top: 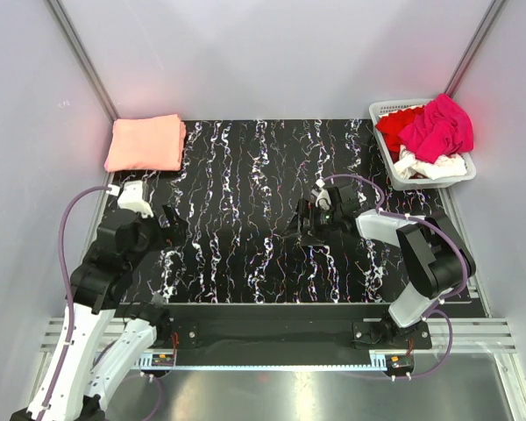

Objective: Fold and stack the t-shirts
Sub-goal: Grab the tshirt from the pile

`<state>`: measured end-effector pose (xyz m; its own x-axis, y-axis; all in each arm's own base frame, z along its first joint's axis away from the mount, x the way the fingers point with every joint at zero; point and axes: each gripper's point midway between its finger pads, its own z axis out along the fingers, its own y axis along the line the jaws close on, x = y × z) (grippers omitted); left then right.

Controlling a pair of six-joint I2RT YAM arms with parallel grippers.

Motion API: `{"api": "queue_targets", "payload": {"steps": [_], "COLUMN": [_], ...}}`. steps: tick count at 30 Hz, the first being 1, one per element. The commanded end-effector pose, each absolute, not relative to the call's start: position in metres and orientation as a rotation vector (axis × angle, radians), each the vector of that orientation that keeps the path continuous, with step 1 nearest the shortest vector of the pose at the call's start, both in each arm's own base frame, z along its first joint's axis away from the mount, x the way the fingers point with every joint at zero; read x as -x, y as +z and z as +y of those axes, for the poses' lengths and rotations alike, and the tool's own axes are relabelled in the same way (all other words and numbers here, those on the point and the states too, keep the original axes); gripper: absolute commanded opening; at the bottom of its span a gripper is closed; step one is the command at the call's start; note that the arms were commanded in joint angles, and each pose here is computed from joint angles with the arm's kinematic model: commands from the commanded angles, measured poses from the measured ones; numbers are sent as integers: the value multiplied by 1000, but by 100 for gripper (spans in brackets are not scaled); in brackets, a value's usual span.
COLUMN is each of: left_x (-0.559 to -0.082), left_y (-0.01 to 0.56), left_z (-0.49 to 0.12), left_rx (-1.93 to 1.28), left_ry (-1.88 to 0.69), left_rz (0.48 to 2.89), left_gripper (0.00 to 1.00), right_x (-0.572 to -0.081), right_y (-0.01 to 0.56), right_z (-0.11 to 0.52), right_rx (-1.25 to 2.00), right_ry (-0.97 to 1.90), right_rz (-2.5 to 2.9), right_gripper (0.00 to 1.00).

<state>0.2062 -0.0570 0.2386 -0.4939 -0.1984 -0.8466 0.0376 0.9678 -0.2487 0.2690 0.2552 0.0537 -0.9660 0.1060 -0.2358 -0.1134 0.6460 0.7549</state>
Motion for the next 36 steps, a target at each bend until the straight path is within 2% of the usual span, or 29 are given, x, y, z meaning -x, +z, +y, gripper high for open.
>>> {"api": "queue_targets", "payload": {"steps": [1,7,12,13,14,19,20,27,36], "left_x": [-210,-210,-212,-213,-213,-211,-210,-211,-209], "left_y": [247,247,241,241,242,245,245,244,249], "left_z": [-50,-44,-35,-35,-35,-31,-30,-31,-24], "left_rx": [154,187,236,238,234,256,259,250,281], "left_ry": [-251,-222,-168,-165,-170,-161,-161,-163,-160], "left_rz": [2021,2016,2040,2040,2036,2010,2007,2014,1979], "left_gripper": [99,99,99,99,99,99,99,99,99], "right_x": [-277,-285,-354,-374,-398,-458,-470,-487,-515], "right_y": [68,86,166,174,209,243,258,279,239], "right_z": [264,257,218,197,186,86,43,-98,-162], "right_rx": [83,55,-80,-152,-176,-443,-552,-927,-1052], "right_ry": [1253,1166,858,796,761,615,585,497,356], "right_rz": [2558,2547,2375,2364,2290,2225,2161,1952,2024], "right_gripper": [100,100,100,100,100,100,100,100,99]}}
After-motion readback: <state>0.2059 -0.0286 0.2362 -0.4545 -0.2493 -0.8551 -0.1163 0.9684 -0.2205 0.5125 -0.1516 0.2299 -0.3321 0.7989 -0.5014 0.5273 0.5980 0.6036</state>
